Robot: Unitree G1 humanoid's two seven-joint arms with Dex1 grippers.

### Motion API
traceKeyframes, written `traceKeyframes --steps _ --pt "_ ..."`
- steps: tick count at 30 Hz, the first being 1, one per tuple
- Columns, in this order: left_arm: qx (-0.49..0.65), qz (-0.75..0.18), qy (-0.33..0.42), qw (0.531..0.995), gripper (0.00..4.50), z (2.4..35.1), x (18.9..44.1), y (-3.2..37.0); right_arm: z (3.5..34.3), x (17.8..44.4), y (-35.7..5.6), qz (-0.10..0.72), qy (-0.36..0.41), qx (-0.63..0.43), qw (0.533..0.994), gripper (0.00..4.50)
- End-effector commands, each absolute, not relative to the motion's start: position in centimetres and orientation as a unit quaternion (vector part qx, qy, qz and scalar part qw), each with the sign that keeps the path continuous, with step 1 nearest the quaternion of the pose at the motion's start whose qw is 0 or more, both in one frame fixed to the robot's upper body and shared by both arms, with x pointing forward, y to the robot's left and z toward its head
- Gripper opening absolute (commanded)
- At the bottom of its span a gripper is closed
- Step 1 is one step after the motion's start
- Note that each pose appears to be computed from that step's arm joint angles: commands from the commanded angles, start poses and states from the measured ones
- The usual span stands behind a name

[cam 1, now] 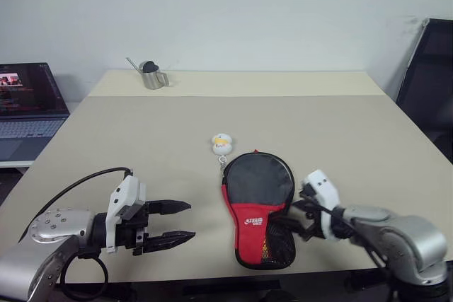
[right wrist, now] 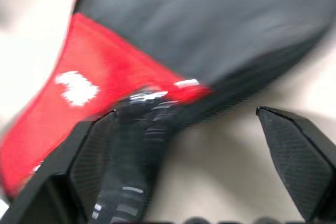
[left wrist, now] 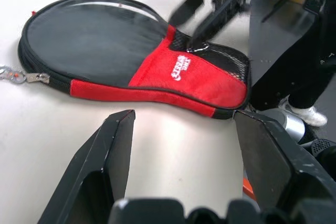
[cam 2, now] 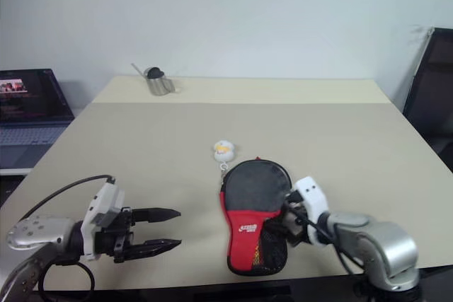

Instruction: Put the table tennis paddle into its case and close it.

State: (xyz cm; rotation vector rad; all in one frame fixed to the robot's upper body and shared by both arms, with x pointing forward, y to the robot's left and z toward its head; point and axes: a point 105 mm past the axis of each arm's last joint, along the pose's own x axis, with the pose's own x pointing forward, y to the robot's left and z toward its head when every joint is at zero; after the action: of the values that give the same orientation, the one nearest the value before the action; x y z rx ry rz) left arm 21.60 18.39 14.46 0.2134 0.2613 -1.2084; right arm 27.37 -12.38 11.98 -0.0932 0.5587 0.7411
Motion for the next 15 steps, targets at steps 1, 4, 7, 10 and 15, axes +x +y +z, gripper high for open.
traceKeyframes --steps 1,4,7,10,15 --pt "0.112 -0.567 0.103 0.81 3.25 15.0 21.6 18.0 13.9 28.2 -12.5 0.382 0.225 -0.06 0.894 4.47" --pt "0.111 -0.562 0.099 0.814 3.25 15.1 21.7 18.0 14.4 28.9 -12.7 0.388 0.213 -0.066 0.894 4.47" --pt "0.111 -0.552 0.095 0.821 3.25 15.2 21.9 18.1 16.5 29.5 -10.7 0.43 0.15 -0.051 0.889 4.47" --pt "0.111 -0.541 0.089 0.829 3.25 15.4 22.2 18.2 18.0 29.8 -8.5 0.47 0.104 -0.042 0.875 4.47" --pt "0.109 -0.514 0.075 0.848 3.25 16.0 23.2 18.5 18.1 31.0 -5.8 0.497 0.076 -0.047 0.863 4.47"
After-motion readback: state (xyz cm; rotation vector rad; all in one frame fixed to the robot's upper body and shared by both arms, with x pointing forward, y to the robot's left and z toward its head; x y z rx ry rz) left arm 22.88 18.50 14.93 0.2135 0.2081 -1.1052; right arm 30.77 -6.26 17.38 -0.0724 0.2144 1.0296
